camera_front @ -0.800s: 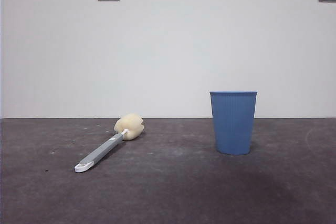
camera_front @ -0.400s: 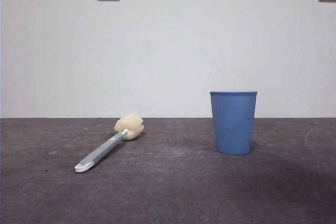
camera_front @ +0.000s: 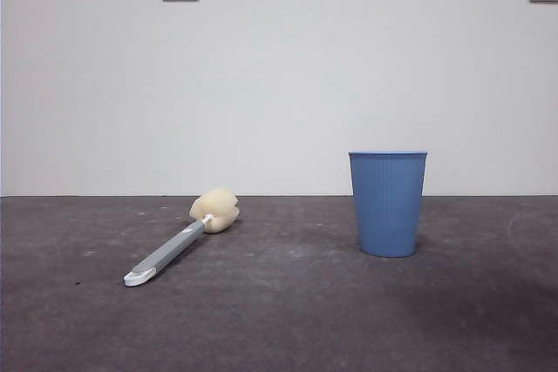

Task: Pick up the cup brush,pick up the cup,insert the brush into the cup,clean the cup,put the cup brush back,put the cup back to the fixed position on the table

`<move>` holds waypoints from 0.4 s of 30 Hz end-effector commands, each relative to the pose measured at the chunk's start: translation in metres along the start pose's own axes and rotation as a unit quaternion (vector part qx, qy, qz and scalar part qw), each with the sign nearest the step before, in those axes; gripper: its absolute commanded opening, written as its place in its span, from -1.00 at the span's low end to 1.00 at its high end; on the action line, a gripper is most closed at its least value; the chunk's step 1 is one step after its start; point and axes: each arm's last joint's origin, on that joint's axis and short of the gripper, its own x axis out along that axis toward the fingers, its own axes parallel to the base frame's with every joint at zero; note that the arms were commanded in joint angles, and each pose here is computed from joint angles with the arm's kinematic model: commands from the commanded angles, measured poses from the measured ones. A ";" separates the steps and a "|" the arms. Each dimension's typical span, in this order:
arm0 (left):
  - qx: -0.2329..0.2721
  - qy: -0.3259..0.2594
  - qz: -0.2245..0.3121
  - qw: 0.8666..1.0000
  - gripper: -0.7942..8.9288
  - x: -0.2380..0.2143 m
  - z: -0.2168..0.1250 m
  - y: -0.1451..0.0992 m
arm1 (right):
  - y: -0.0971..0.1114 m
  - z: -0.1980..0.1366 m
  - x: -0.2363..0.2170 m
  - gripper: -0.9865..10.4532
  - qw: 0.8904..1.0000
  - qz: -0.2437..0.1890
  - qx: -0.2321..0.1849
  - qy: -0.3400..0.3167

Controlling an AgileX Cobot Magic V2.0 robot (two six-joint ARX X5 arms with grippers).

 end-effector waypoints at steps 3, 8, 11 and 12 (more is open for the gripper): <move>0.001 0.004 -0.001 1.000 -0.84 0.001 -0.004 0.000 | 0.000 -0.003 0.001 -0.83 1.000 -0.001 0.004 0.002; 0.001 0.004 -0.001 1.000 -0.84 0.001 -0.004 0.000 | 0.000 -0.003 0.001 -0.83 1.000 -0.002 0.003 0.001; 0.001 0.004 -0.001 1.000 -0.84 0.001 -0.004 0.000 | 0.000 -0.003 0.001 -0.83 1.000 -0.002 0.003 0.001; 0.001 0.004 -0.001 1.000 -0.84 0.001 -0.004 0.000 | 0.000 -0.003 0.001 -0.83 1.000 -0.002 0.003 0.001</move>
